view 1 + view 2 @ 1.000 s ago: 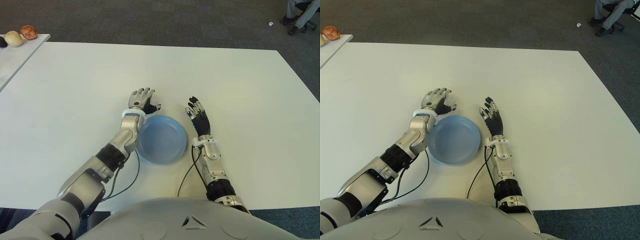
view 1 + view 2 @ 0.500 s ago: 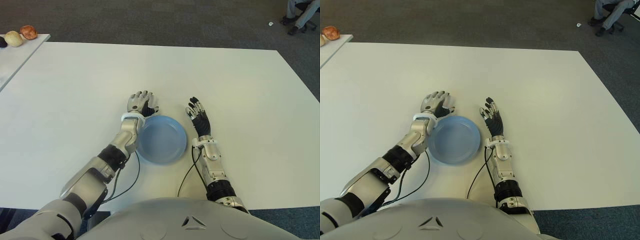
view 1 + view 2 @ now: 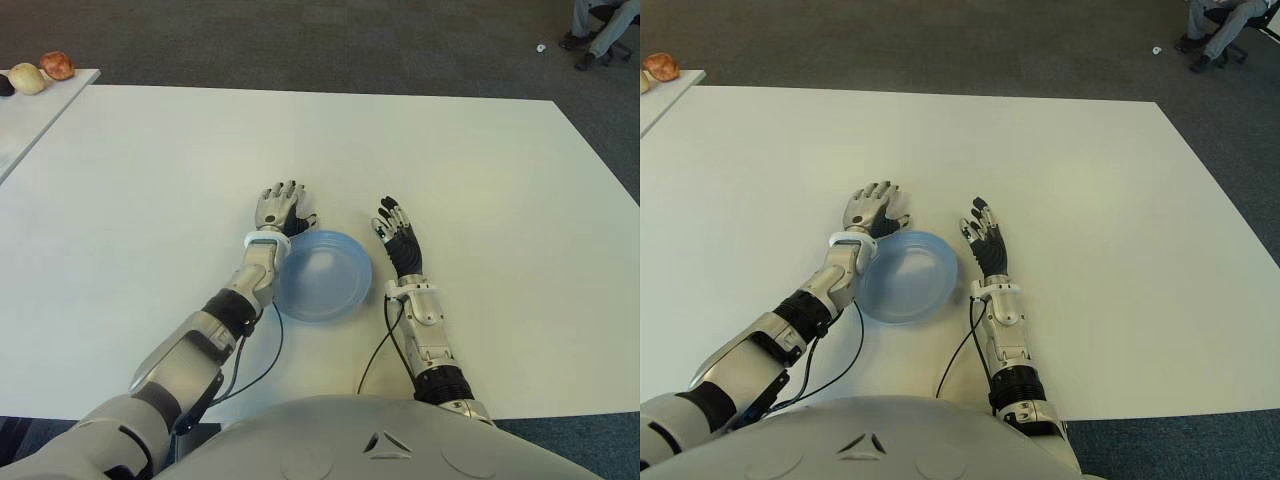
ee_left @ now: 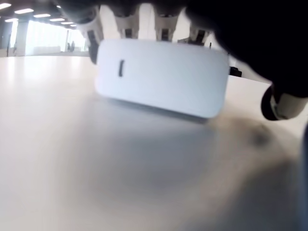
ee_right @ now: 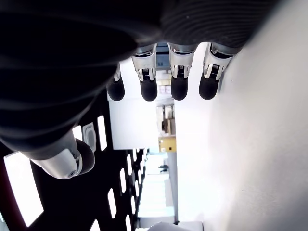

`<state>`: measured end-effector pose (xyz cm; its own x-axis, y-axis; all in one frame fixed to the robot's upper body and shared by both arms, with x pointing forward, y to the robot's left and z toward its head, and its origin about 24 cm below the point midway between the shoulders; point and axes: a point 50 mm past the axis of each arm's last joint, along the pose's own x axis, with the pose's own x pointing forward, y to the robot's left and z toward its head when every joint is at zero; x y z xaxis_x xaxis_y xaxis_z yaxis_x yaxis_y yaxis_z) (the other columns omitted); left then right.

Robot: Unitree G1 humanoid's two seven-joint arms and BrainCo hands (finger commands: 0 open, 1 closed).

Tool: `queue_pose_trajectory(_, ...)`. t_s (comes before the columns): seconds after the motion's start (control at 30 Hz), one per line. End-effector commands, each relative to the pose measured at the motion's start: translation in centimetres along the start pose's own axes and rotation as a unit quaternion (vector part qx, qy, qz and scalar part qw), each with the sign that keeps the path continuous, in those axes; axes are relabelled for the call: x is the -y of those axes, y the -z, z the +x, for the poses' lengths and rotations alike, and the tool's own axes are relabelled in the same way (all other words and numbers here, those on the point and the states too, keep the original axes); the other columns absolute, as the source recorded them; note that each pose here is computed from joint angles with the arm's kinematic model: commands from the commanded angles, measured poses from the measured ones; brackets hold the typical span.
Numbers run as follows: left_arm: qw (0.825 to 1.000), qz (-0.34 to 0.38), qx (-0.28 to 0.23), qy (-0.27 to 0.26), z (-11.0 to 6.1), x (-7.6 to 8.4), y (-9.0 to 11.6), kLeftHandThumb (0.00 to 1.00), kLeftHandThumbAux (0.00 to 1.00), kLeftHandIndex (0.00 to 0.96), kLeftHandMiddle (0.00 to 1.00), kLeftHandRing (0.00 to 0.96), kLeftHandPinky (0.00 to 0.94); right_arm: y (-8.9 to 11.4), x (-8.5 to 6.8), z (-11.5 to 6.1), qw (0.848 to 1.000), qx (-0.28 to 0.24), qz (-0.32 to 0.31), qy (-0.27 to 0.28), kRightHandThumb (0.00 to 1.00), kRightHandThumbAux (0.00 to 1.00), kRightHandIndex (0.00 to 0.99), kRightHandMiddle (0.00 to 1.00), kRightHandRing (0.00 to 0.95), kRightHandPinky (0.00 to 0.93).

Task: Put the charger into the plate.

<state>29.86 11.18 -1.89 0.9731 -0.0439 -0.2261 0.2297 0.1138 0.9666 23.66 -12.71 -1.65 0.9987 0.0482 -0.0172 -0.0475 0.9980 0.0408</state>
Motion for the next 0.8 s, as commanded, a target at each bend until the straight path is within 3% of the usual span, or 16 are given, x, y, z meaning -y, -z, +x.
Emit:
queue_pose_trajectory(0.03,0.999,0.001,-0.022,0.049,-0.9,2.6,1.3,0.051,0.320,0.000,0.000,0.000,0.000,1.6,0.3,-1.1,0.999,-0.046,0.000,0.002,0.000,0.549,0.060,0.097,0.067,0.066)
queue_pose_trajectory(0.8,0.998,-0.006,-0.021,0.051,-1.1,3.6,2.2,0.031,0.306,0.000,0.000,0.000,0.000,1.4,0.5,-1.3,0.999,-0.041,0.011,-0.008,0.009,0.578,0.085,0.140,0.105,0.097)
